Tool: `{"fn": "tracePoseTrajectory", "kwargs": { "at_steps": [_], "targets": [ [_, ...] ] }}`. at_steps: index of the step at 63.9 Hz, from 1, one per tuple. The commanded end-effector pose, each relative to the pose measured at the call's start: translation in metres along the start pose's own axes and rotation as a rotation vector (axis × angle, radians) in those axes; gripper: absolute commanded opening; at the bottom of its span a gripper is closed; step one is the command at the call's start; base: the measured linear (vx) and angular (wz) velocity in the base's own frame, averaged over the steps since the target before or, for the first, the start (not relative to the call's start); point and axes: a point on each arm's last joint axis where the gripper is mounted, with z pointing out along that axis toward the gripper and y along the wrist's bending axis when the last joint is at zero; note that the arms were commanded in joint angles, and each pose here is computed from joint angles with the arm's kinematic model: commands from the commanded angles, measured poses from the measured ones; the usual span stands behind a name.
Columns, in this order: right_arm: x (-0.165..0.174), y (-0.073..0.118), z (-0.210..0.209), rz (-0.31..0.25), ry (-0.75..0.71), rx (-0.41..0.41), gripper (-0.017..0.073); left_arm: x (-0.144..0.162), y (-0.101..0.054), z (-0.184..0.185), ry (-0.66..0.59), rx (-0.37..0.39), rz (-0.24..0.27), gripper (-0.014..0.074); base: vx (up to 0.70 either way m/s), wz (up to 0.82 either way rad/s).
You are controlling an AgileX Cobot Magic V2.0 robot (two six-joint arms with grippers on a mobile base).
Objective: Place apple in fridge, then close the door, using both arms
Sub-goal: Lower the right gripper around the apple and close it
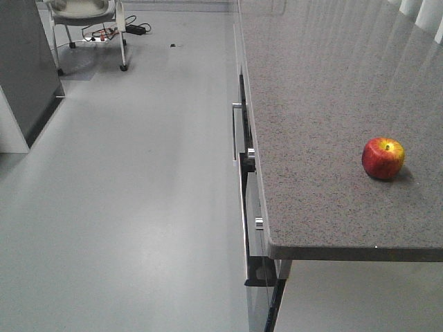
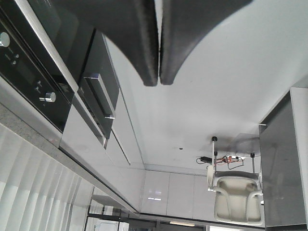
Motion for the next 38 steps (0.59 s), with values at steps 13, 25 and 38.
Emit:
{"fn": "tracePoseTrajectory", "kwargs": {
  "at_steps": [13,25,38],
  "targets": [
    [-0.016,-0.001,0.024,-0.006,0.055,0.004,0.0698,0.001,-0.002,0.001,-0.052,0.028,0.002,-0.0006,0.00,0.00],
    [-0.040,-0.003,0.048,-0.004,0.205,0.007,0.0667,0.001,-0.002,0.001,-0.052,0.028,0.002,-0.0006,0.00,0.00],
    [-0.064,-0.004,0.098,-0.026,0.319,0.009,0.0657,0.001,-0.002,0.001,-0.052,0.028,0.002,-0.0006,0.00,0.00]
  ]
}}
